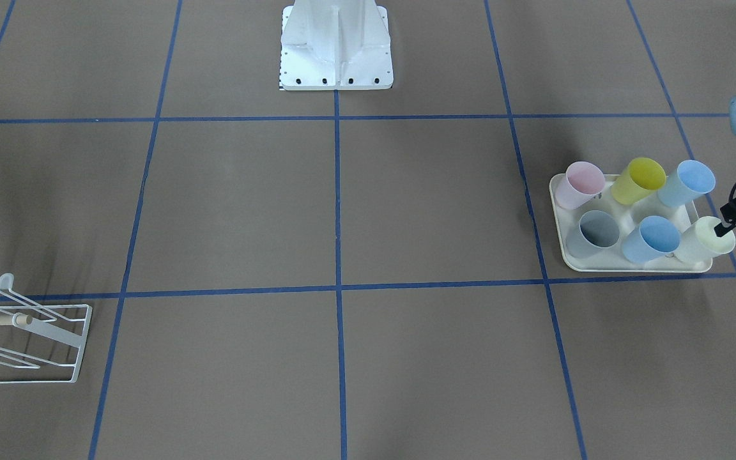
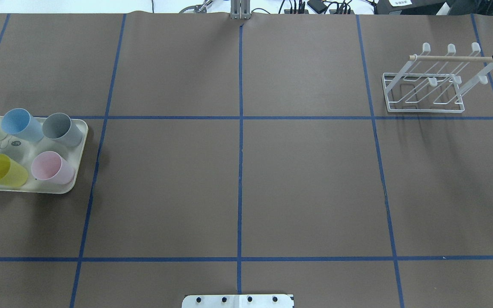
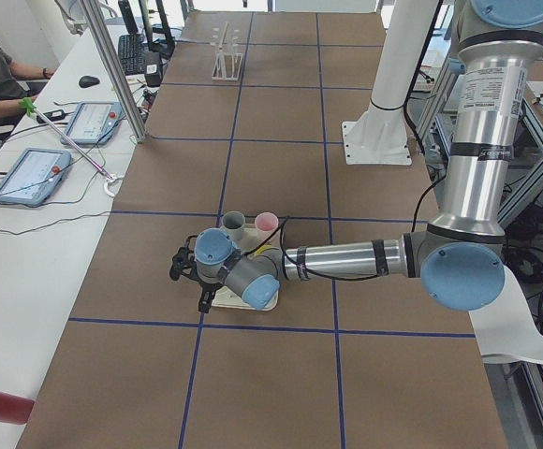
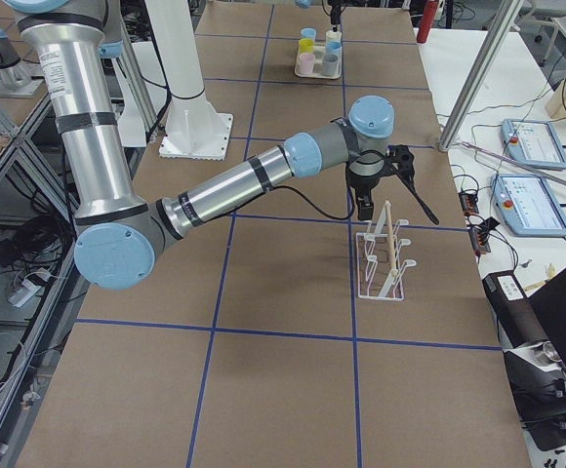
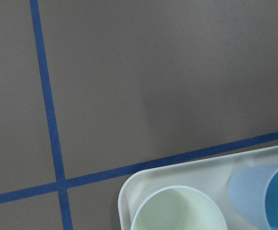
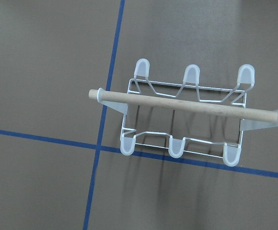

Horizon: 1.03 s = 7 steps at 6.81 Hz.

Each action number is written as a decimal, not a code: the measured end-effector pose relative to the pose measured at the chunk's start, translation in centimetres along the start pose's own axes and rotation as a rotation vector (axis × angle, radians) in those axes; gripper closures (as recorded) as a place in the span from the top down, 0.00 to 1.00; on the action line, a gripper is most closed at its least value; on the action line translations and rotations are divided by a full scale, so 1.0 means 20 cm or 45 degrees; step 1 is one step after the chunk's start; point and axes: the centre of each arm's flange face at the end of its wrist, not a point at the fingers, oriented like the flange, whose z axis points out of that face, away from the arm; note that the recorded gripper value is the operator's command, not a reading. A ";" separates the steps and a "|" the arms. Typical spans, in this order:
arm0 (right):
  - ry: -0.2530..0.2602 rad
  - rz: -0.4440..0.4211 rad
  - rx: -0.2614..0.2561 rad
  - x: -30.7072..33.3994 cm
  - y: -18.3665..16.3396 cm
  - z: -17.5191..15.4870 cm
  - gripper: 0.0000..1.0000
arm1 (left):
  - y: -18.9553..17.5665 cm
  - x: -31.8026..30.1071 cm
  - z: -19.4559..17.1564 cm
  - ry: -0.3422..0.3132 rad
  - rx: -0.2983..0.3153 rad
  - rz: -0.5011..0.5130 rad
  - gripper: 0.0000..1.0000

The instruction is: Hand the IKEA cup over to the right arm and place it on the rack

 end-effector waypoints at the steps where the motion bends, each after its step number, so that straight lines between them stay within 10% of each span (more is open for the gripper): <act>1: -0.001 0.002 0.000 0.00 0.00 0.00 1.00 | 0.00 -0.01 0.01 -0.006 -0.001 0.000 0.84; 3: -0.003 0.004 -0.001 0.00 0.00 0.00 1.00 | 0.00 0.01 0.03 -0.007 -0.009 0.003 0.72; 6: -0.005 0.007 -0.003 0.00 0.00 0.00 1.00 | 0.02 0.06 0.09 0.002 -0.041 0.017 0.03; 7: -0.005 0.006 -0.003 0.00 0.00 0.00 1.00 | 0.03 0.06 0.10 0.003 -0.044 0.022 0.00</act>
